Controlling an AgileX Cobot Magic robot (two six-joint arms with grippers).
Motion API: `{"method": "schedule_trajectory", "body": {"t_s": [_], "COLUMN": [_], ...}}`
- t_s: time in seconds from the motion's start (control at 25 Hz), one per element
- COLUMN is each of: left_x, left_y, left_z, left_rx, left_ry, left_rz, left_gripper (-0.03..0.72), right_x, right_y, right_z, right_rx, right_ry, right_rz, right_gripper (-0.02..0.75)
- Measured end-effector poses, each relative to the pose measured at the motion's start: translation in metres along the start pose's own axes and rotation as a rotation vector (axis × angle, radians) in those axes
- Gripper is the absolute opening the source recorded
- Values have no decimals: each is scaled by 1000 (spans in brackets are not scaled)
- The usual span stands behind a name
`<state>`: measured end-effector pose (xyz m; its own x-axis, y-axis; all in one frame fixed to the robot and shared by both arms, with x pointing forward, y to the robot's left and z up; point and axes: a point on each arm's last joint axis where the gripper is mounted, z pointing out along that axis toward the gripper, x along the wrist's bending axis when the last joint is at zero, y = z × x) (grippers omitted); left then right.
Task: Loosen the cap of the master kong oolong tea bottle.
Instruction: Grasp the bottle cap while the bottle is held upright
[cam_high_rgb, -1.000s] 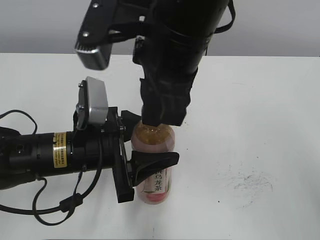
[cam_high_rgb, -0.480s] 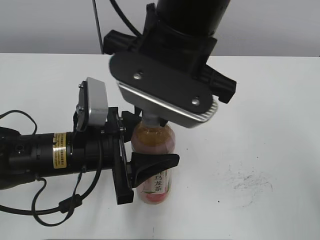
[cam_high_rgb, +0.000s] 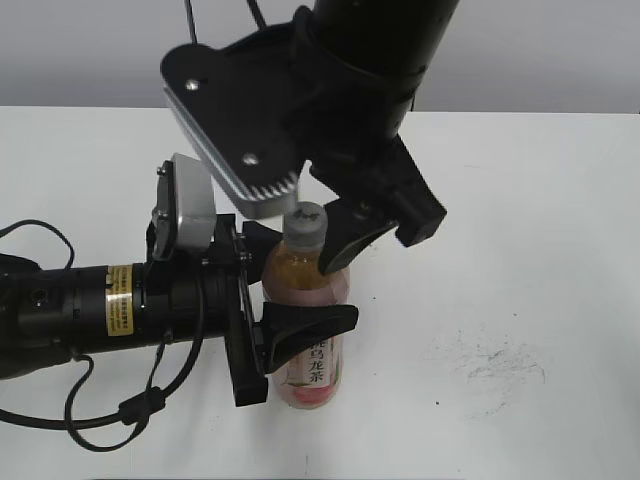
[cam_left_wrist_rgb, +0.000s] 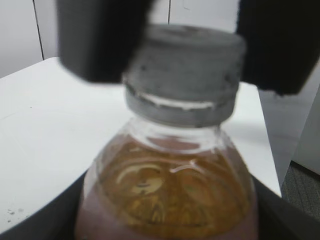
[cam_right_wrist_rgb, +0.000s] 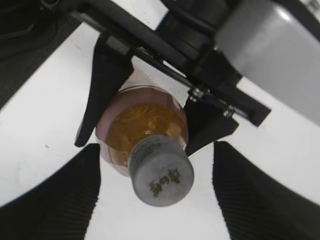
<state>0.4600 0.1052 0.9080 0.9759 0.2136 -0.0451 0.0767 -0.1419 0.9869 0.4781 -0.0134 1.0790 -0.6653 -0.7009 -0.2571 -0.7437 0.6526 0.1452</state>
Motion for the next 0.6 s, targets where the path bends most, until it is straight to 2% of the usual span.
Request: {"method": "schedule_trajectory", "body": {"t_s": [0.08,0.44,0.6], "left_x": [0,0,0], "left_y": [0,0,0], "left_z": [0,0,0], "left_rx": [0,0,0], "left_ry": [0,1,1], "left_rz": [0,0,0], "left_gripper": [448,448,448], "right_x": [0,0,0], "right_y": [-1,-4,-4], "right_z": [0,0,0], "right_rx": [15,39,37], "right_ry": [-1,-28,-34], "right_rz": [224,1275,1539], "right_gripper": [582,575,559]}}
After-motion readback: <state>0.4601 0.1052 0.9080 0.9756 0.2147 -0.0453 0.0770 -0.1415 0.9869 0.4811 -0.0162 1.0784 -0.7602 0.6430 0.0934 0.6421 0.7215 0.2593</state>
